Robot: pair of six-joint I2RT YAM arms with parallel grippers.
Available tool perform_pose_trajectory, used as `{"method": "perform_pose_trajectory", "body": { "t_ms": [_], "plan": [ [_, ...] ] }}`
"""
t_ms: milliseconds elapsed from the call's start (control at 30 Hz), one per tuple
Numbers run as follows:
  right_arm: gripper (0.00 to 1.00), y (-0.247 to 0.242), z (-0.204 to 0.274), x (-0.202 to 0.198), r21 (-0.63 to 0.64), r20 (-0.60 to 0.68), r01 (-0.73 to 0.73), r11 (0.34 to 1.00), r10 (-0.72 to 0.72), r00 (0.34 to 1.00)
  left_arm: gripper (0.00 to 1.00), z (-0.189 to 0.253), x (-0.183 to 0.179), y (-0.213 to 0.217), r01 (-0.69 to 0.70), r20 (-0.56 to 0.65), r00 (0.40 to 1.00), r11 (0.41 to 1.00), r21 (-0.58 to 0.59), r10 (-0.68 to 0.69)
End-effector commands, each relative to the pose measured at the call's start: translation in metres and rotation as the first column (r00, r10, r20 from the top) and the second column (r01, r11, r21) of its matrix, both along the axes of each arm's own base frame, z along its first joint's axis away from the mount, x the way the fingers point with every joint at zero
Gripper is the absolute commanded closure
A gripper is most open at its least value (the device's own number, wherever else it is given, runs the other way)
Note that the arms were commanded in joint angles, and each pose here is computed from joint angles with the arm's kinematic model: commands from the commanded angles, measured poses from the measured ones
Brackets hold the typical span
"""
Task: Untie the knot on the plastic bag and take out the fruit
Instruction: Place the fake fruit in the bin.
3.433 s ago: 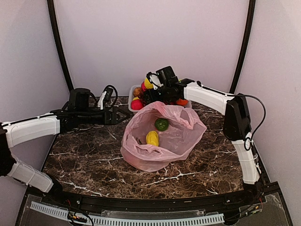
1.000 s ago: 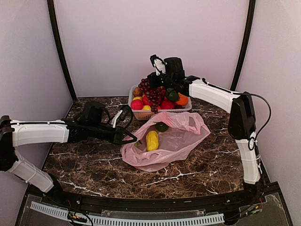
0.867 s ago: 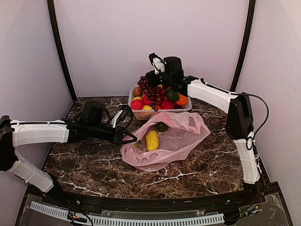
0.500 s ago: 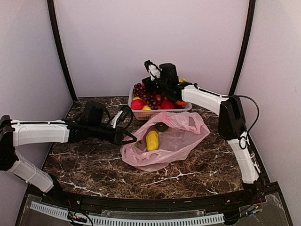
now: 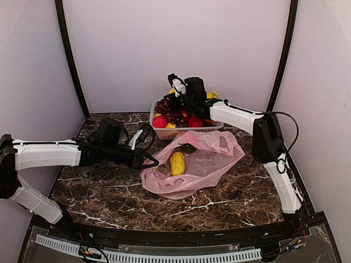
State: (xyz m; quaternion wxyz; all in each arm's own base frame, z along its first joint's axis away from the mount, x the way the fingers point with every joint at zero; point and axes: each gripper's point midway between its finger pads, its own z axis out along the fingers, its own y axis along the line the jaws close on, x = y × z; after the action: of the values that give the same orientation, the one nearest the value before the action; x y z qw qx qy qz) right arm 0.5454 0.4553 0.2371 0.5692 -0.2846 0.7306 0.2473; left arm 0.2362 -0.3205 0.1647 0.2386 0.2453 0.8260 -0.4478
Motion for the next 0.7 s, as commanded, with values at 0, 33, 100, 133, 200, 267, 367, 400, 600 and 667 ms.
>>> {"method": "perform_pose_trajectory", "body": {
  "t_ms": [0, 33, 100, 133, 200, 267, 367, 400, 600, 667],
  "plan": [
    [0.66, 0.002, 0.016, 0.003, 0.043, 0.034, -0.004, 0.999, 0.003, 0.999, 0.99, 0.003, 0.000, 0.002, -0.002, 0.022, 1.000, 1.000, 0.012, 0.002],
    [0.59, 0.002, 0.020, 0.002, 0.047, 0.037, -0.009, 0.999, 0.008, 0.999, 0.99, 0.004, 0.000, 0.002, -0.004, 0.023, 1.000, 1.000, 0.012, 0.004],
    [0.50, 0.003, 0.026, -0.001, 0.054, 0.041, -0.018, 0.998, 0.016, 0.999, 0.99, 0.005, 0.001, 0.003, -0.012, 0.029, 1.000, 1.000, 0.012, 0.012],
    [0.46, 0.003, 0.030, -0.003, 0.057, 0.042, -0.022, 0.998, 0.019, 0.999, 0.99, 0.007, 0.002, 0.003, -0.019, 0.035, 0.999, 1.000, 0.011, 0.018],
    [0.41, 0.002, 0.037, -0.006, 0.064, 0.045, -0.031, 0.997, 0.028, 0.999, 0.99, 0.009, 0.004, 0.005, -0.032, 0.041, 0.999, 0.999, 0.010, 0.031],
    [0.36, 0.001, 0.044, -0.011, 0.076, 0.043, -0.044, 0.996, 0.041, 0.998, 0.99, 0.012, 0.006, 0.005, -0.044, 0.048, 0.998, 0.999, 0.009, 0.044],
    [0.28, -0.001, 0.064, -0.022, 0.105, 0.048, -0.068, 0.992, 0.063, 0.997, 0.99, 0.016, 0.009, 0.005, -0.062, 0.059, 0.996, 0.998, 0.007, 0.062],
    [0.25, -0.003, 0.070, -0.025, 0.112, 0.049, -0.076, 0.991, 0.071, 0.996, 0.99, 0.017, 0.011, 0.006, -0.069, 0.061, 0.996, 0.998, 0.007, 0.069],
    [0.07, -0.020, 0.098, -0.052, 0.134, 0.035, -0.083, 0.987, 0.079, 0.996, 0.99, 0.019, 0.020, 0.006, -0.112, 0.072, 0.991, 0.994, 0.010, 0.111],
    [0.04, -0.030, 0.106, -0.062, 0.137, 0.030, -0.076, 0.988, 0.073, 0.997, 0.99, 0.021, 0.022, 0.005, -0.118, 0.075, 0.990, 0.993, 0.003, 0.117]
  ]
}}
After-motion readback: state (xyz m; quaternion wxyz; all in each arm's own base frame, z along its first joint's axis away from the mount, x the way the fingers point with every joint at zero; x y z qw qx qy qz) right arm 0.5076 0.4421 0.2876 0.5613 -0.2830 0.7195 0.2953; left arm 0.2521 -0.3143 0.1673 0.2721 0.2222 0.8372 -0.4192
